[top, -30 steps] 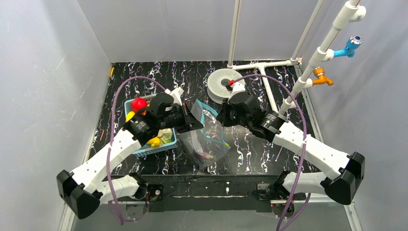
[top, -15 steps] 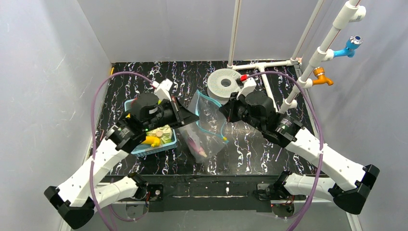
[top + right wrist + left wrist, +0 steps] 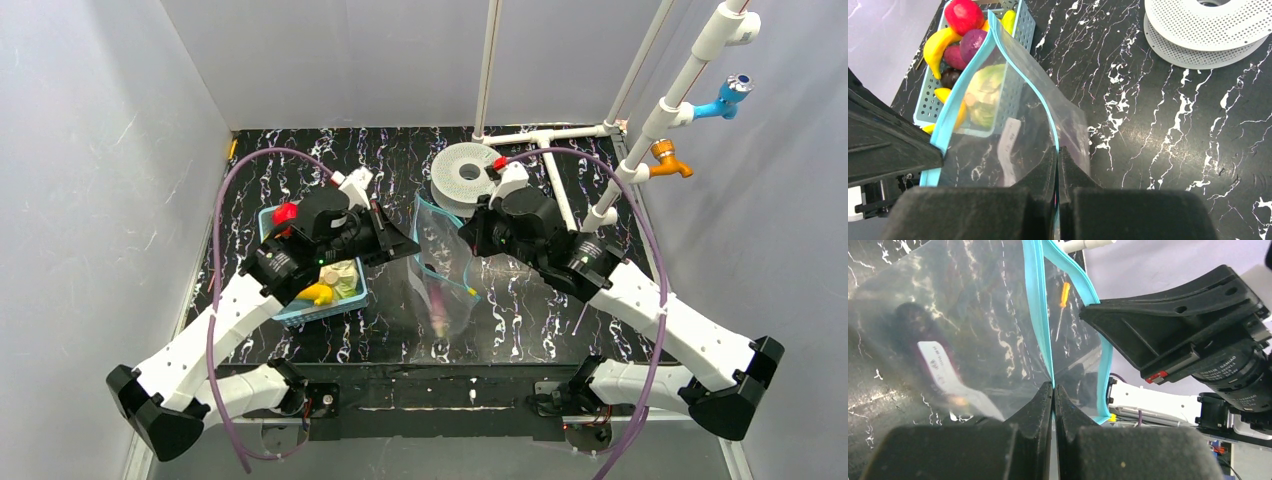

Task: Place the food in the zip-top bag and seal the zipper
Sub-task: Adjust the zipper food storage bag at the center of the board.

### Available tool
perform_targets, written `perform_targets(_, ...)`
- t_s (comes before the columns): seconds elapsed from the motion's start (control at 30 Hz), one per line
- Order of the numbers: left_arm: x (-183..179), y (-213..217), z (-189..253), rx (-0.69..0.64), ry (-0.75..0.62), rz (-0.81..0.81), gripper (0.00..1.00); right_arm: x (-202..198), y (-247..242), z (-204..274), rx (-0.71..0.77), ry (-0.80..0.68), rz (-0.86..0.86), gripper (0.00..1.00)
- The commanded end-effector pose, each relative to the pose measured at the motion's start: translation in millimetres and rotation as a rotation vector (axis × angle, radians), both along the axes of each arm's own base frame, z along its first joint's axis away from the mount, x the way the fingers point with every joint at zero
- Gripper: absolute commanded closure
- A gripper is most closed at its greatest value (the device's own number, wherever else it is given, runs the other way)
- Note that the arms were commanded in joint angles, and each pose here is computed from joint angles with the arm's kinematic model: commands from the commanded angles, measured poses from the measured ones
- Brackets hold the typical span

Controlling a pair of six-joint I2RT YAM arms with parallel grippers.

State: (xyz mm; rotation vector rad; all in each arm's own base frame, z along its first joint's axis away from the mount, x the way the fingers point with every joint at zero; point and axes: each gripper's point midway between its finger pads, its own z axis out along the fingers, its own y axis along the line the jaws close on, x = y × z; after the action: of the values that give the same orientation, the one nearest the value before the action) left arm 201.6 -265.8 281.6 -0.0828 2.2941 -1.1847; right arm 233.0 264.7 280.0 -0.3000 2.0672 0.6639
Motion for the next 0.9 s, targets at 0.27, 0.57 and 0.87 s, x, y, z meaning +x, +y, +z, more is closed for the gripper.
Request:
perform_targets(0.27, 0, 12, -14, 0.121, -0.007, -0.020, 0.59, 4, -22, 25, -0.014, -0.073, -0.068, 0.99)
perform_targets(0.57, 2, 76, -21, 0.393, -0.095, 0.117, 0.21, 15, -36, 19, -0.113, -0.094, -0.125, 0.99)
perform_targets(0.87, -18, 182, -57, 0.782, 0.022, 0.438, 0.17, 12, -30, 13, -0.085, -0.091, -0.103, 0.99)
